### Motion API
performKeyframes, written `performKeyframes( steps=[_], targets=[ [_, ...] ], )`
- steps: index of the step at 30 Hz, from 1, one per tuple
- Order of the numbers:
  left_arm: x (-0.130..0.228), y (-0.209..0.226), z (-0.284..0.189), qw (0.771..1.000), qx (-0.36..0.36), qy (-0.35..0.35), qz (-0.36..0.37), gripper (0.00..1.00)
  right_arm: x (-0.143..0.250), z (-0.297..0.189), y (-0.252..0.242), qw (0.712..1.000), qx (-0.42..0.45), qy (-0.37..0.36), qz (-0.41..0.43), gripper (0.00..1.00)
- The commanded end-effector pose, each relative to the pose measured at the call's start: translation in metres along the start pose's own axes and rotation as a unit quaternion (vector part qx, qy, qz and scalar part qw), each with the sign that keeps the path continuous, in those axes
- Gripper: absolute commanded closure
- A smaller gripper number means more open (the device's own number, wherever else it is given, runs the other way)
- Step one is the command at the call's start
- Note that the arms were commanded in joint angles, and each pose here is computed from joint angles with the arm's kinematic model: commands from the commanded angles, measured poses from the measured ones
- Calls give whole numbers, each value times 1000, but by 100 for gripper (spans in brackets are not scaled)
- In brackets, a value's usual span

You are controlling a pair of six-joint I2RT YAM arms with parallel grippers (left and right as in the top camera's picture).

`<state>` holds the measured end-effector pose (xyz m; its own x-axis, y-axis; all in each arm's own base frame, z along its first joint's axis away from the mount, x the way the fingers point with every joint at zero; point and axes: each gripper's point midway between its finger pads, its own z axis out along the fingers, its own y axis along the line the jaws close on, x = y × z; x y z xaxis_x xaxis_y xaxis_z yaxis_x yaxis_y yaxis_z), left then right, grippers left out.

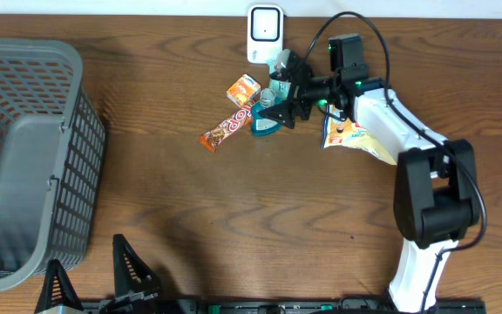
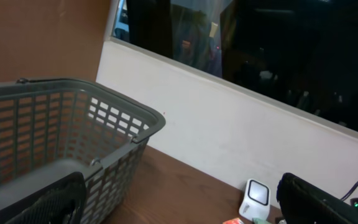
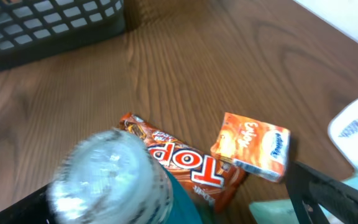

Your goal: Scan the item barcode

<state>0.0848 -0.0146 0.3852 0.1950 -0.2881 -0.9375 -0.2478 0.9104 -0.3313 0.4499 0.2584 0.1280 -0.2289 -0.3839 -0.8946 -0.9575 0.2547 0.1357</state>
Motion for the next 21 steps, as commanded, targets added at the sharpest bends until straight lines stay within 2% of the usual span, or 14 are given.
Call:
performKeyframes(
  steps=[1,14,21],
  targets=[
    [1,-1,0,1000,-1,-2,6,2,-10,3,13,998,-46,-33,3,1],
    [0,4,3,999,-32,-11,9,2,-19,26,24,997,-56,-42,-33,1],
    [0,4,3,999,-33,-11,9,2,-7,43,17,998,-40,-28,-29,1]
  ],
)
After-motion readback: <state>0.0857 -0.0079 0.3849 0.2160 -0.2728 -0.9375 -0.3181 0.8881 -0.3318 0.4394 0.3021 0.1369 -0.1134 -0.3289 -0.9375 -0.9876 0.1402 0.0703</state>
